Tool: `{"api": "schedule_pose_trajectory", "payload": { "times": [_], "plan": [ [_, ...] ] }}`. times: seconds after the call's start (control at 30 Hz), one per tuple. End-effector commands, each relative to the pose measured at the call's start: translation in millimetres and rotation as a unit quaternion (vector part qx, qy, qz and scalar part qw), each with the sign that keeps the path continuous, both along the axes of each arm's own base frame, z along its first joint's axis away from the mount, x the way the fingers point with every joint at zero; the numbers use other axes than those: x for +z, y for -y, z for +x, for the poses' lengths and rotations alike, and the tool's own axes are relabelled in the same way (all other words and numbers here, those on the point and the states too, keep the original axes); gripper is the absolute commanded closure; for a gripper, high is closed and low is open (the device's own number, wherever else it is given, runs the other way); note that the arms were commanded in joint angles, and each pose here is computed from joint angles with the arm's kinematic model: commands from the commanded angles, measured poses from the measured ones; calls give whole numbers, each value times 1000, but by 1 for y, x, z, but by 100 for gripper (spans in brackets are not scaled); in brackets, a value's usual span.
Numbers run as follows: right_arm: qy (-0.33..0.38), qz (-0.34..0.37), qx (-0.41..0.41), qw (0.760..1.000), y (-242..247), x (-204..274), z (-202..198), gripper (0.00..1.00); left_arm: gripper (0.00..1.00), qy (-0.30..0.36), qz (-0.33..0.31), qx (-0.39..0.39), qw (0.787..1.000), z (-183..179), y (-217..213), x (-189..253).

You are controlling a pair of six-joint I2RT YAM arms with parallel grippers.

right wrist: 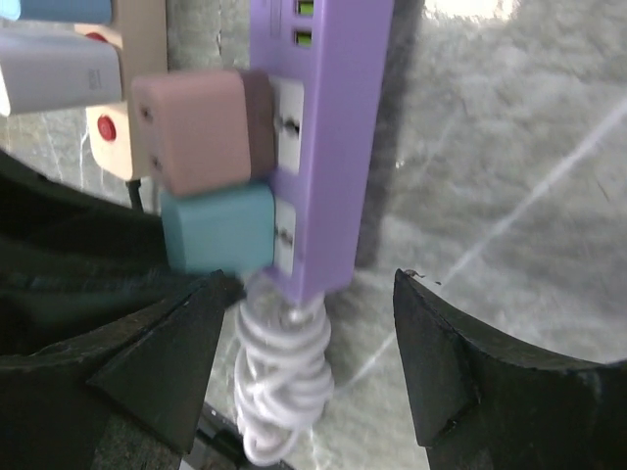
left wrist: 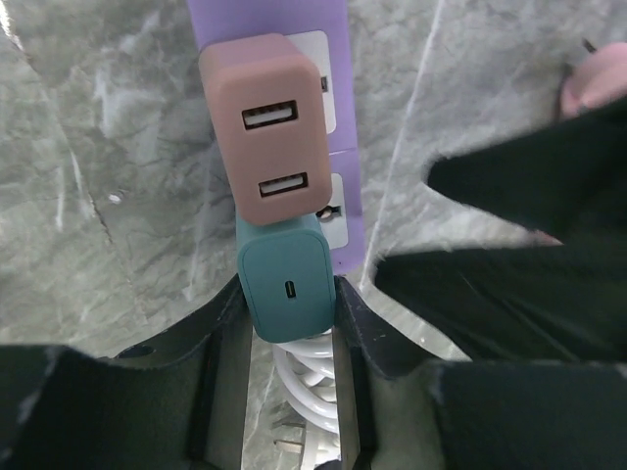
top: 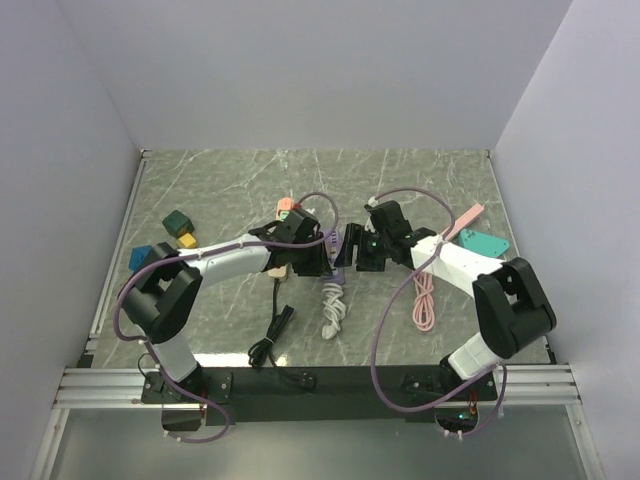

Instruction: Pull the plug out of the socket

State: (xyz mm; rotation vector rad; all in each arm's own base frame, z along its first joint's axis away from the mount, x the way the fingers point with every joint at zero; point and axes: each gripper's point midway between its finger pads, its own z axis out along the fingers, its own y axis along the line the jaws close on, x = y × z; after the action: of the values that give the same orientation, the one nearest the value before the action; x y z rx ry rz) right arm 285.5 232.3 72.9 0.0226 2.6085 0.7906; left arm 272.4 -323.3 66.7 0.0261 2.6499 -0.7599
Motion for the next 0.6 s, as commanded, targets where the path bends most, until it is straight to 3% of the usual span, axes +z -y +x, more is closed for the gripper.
{"api": "schedule_pose_trajectory", "payload": {
  "times": [0.0, 0.33, 0.57],
  "plan": [
    [35, 28, 13, 999, -12, 4, 17, 25, 100, -12, -38, -35, 999, -16, 3, 0],
    [-1, 23, 10, 1000, -16, -39, 20, 30, 100, -4, -136, -41, 990, -11, -1, 26],
    [-20, 73, 21, 997, -32, -44, 15, 60, 100, 6, -193, -66, 979, -18, 8, 44]
  ]
}}
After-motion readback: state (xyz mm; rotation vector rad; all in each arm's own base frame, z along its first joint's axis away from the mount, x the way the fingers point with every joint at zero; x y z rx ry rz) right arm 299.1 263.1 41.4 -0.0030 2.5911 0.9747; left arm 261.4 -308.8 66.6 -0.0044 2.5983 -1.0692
